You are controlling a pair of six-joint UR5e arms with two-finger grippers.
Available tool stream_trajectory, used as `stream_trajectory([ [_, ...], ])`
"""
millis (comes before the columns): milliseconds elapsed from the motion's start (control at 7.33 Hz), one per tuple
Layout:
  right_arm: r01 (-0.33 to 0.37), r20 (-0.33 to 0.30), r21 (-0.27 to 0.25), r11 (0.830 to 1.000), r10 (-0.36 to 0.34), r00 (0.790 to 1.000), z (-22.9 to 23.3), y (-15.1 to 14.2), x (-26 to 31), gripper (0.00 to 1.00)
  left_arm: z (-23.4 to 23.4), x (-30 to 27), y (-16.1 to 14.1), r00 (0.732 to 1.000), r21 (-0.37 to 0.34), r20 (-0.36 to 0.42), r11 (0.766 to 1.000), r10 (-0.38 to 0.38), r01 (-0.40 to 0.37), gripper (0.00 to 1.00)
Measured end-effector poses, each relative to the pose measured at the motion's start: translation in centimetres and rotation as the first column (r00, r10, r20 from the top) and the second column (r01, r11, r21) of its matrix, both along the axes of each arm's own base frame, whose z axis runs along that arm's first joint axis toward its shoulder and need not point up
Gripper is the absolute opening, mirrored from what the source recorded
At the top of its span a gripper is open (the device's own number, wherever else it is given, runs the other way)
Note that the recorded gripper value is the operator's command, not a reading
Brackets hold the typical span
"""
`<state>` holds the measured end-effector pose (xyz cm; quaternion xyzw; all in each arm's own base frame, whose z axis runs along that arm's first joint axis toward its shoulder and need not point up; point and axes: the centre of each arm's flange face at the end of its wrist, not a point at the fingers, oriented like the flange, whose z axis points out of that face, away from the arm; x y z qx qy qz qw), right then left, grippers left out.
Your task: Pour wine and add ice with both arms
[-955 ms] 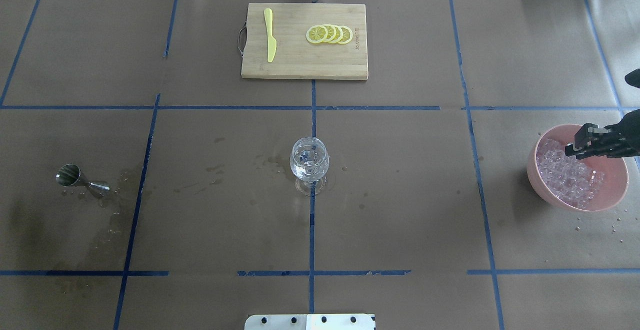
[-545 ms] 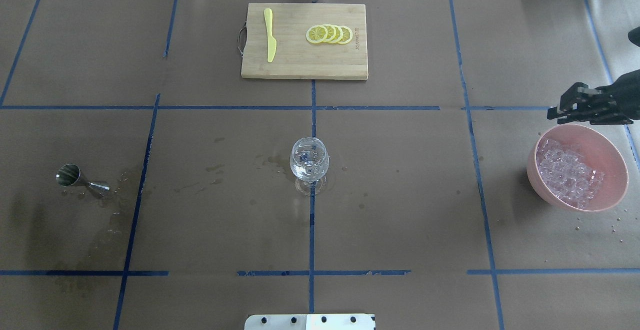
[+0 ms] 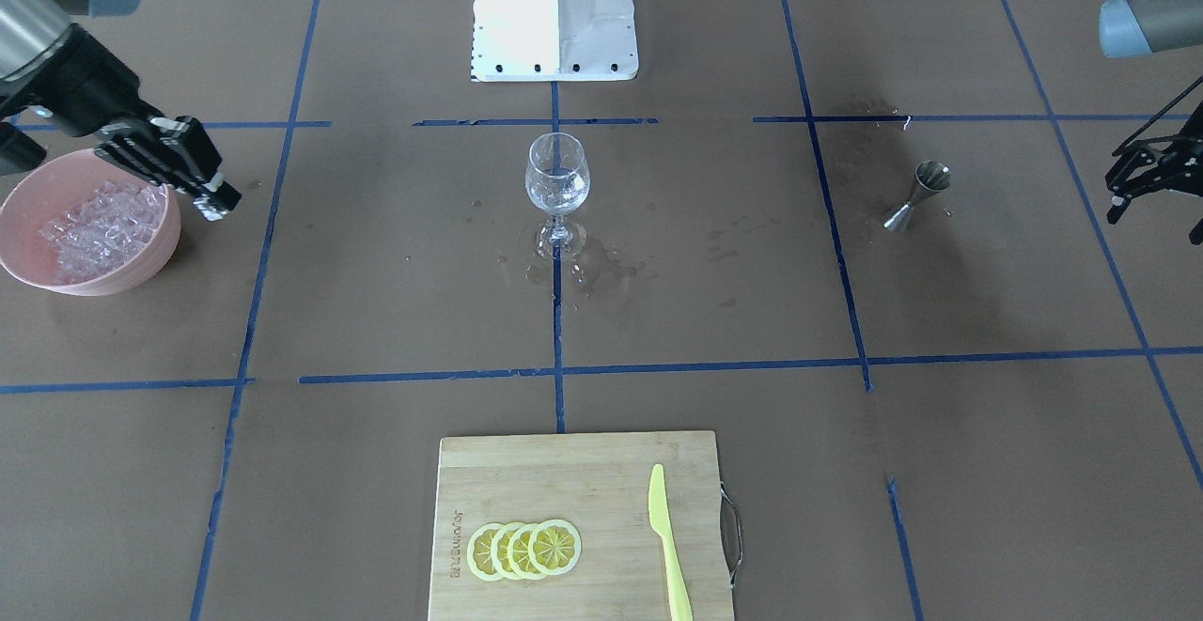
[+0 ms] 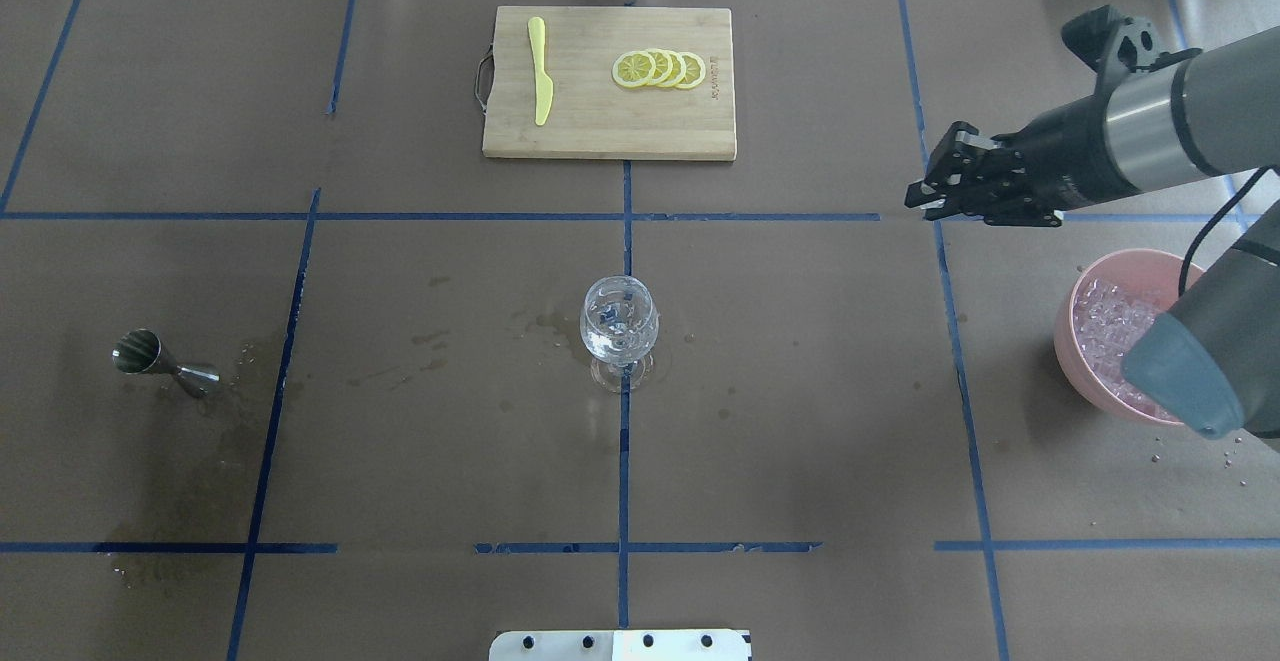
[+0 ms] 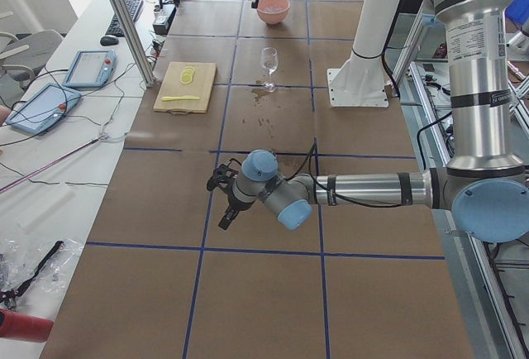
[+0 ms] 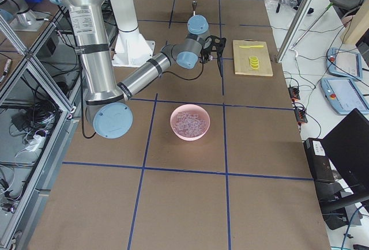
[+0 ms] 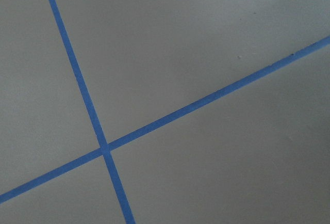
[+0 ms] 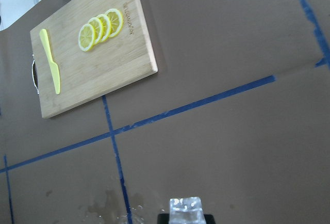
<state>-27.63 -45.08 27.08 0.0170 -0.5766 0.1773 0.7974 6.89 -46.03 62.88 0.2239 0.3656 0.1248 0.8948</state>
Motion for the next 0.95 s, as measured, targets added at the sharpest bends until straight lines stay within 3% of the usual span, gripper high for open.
stream_trajectory([
  [273, -0.019, 0.010, -0.024, 1.000, 0.019, 1.000, -6.6, 2.0, -7.4, 0.00, -0.8, -0.1, -0.7, 0.997, -0.076, -0.073, 0.996, 0.036, -0.042, 1.00],
  [545, -0.045, -0.003, -0.039, 0.998, 0.045, 0.999, -11.9, 5.4, -13.7, 0.00, -1.0, -0.2, -0.7, 0.995, -0.091, -0.095, 0.994, 0.044, -0.052, 1.00],
  [955, -0.049, 0.000, -0.038, 0.998, 0.049, 0.999, -14.5, 8.9, -17.5, 0.00, -1.1, -0.3, -0.8, 0.995, -0.090, -0.094, 0.995, 0.041, -0.050, 1.00],
])
